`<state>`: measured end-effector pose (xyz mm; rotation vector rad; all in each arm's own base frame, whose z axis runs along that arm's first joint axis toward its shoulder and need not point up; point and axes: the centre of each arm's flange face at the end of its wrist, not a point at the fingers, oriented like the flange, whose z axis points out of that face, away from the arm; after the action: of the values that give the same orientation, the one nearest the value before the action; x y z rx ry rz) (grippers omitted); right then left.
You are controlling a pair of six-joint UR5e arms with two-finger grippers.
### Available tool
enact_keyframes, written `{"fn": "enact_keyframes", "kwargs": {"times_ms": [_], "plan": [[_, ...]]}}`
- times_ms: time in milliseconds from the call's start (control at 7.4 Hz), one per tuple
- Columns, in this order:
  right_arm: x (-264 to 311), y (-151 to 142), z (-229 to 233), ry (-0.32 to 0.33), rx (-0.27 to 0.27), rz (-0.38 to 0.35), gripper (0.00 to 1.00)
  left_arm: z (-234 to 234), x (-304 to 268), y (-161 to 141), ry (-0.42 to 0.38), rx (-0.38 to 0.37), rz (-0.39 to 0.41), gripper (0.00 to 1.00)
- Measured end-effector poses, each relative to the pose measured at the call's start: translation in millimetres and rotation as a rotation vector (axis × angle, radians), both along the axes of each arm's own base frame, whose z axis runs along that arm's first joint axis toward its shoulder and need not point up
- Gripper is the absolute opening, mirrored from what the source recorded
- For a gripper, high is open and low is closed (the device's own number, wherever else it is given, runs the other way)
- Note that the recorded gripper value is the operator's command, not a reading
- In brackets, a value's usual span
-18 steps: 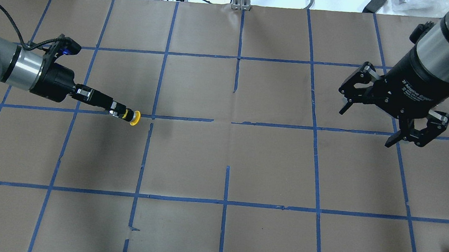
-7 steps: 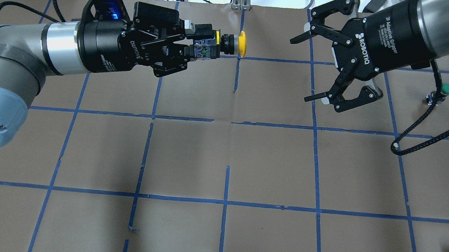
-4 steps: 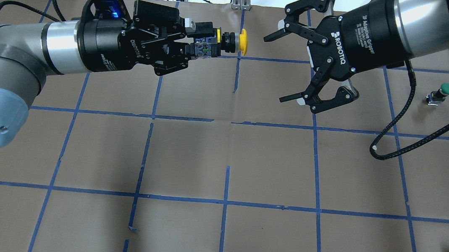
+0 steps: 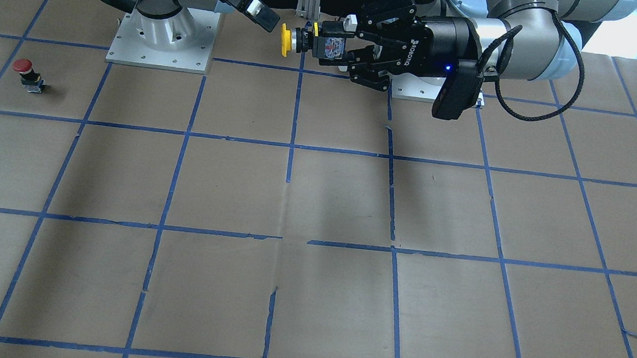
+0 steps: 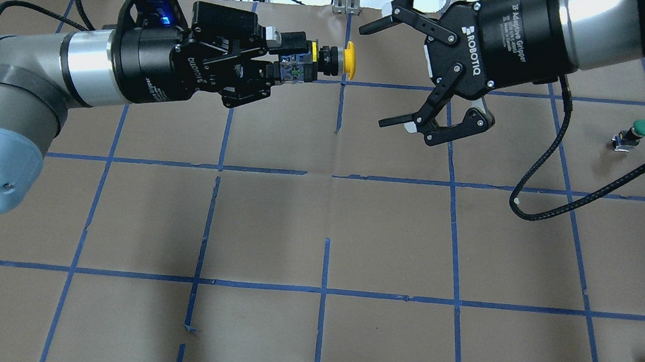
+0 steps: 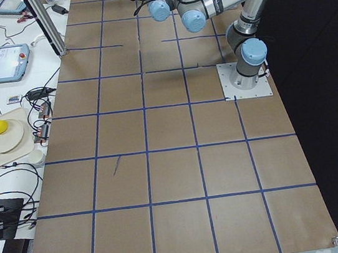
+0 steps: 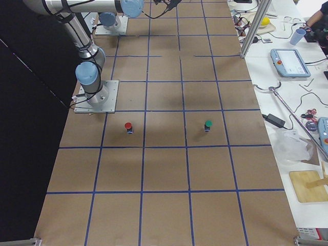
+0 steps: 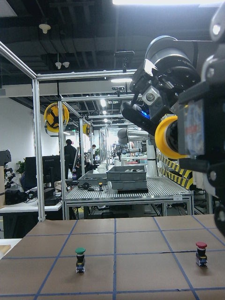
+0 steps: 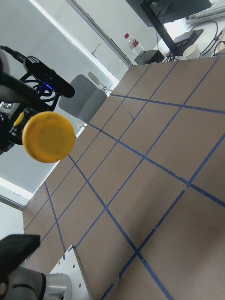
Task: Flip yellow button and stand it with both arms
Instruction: 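Close the right gripper on the yellow cap held by the left gripper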
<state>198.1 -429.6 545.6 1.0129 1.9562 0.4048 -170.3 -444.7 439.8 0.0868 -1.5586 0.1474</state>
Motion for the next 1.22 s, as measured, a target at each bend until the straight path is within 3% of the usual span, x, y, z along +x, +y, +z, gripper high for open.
{"fn": "enact_keyframes", "kwargs": {"times_ms": [676, 946, 1216], "plan": [[5, -20, -17, -0.06, 0.048, 0.0, 0.97, -2, 0, -2, -0.002, -0.016, 0.0, 0.15], [6, -27, -23, -0.078, 0.066, -0.003, 0.89, -1, 0, -1, -0.004, -0.025, 0.0, 0.15], [11, -30, -25, -0.082, 0.072, -0.006, 0.74, -1, 0, 0, -0.005, -0.027, 0.0, 0.15]]}}
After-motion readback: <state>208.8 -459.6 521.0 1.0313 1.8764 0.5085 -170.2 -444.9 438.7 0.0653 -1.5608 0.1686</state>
